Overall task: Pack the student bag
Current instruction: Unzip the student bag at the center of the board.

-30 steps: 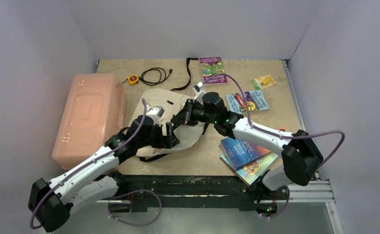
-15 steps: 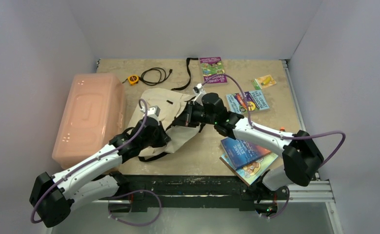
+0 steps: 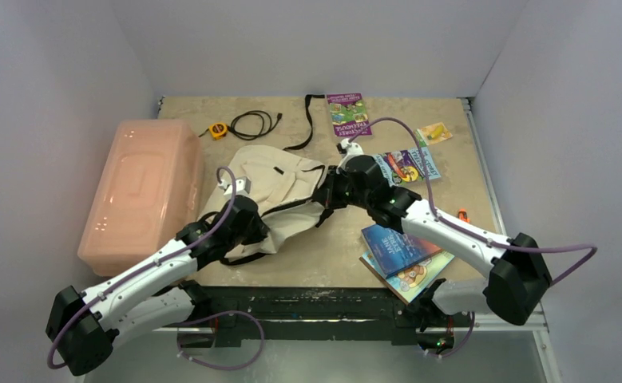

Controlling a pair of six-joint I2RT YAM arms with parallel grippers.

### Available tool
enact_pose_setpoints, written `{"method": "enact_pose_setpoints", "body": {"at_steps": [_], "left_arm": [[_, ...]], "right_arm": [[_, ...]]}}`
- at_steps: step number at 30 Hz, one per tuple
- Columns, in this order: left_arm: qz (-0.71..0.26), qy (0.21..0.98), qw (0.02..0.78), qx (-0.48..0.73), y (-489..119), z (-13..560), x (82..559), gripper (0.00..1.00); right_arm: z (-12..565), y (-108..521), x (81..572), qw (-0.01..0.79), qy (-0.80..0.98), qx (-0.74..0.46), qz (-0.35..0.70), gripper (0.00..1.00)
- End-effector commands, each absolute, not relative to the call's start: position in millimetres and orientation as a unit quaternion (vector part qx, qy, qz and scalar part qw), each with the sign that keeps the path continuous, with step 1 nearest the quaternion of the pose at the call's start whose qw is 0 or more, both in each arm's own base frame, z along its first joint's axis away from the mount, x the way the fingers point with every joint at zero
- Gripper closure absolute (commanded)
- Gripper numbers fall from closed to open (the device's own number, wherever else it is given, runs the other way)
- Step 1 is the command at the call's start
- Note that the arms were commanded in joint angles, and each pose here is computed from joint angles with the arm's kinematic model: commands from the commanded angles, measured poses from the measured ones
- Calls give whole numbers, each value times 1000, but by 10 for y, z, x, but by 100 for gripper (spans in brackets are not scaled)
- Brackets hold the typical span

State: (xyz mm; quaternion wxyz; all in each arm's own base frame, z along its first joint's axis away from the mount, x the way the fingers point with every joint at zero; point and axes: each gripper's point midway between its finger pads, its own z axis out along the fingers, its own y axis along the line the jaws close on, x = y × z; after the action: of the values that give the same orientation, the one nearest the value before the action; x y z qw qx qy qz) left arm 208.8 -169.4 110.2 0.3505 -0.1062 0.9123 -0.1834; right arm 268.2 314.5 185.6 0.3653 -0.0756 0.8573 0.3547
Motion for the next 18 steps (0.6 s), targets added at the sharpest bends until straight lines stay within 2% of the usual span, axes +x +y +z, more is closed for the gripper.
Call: {"method": "enact_pose_setpoints", "body": {"at_steps": [1, 7, 14, 15, 18], "left_arm": [[-50, 915, 374, -146, -1125, 852, 2107, 100], [-79, 919, 361, -138, -1248, 743, 2092, 100], [-124, 934, 332, -39, -1581, 1015, 2095, 100], [-128, 936, 327, -29, -1612, 1057, 2088, 97], [-154, 937, 314, 6, -1729, 1192, 2037, 76]], "right_arm": [[1827, 2528, 2889, 434, 868, -37, 239, 100], [1808, 2259, 3115, 446, 869, -5, 216, 100], [2297, 2514, 3058, 467, 829, -51, 302, 100], [2325, 2559, 3032, 462, 827, -58, 314, 100], [2321, 2655, 3020, 450, 827, -72, 331, 100]]}}
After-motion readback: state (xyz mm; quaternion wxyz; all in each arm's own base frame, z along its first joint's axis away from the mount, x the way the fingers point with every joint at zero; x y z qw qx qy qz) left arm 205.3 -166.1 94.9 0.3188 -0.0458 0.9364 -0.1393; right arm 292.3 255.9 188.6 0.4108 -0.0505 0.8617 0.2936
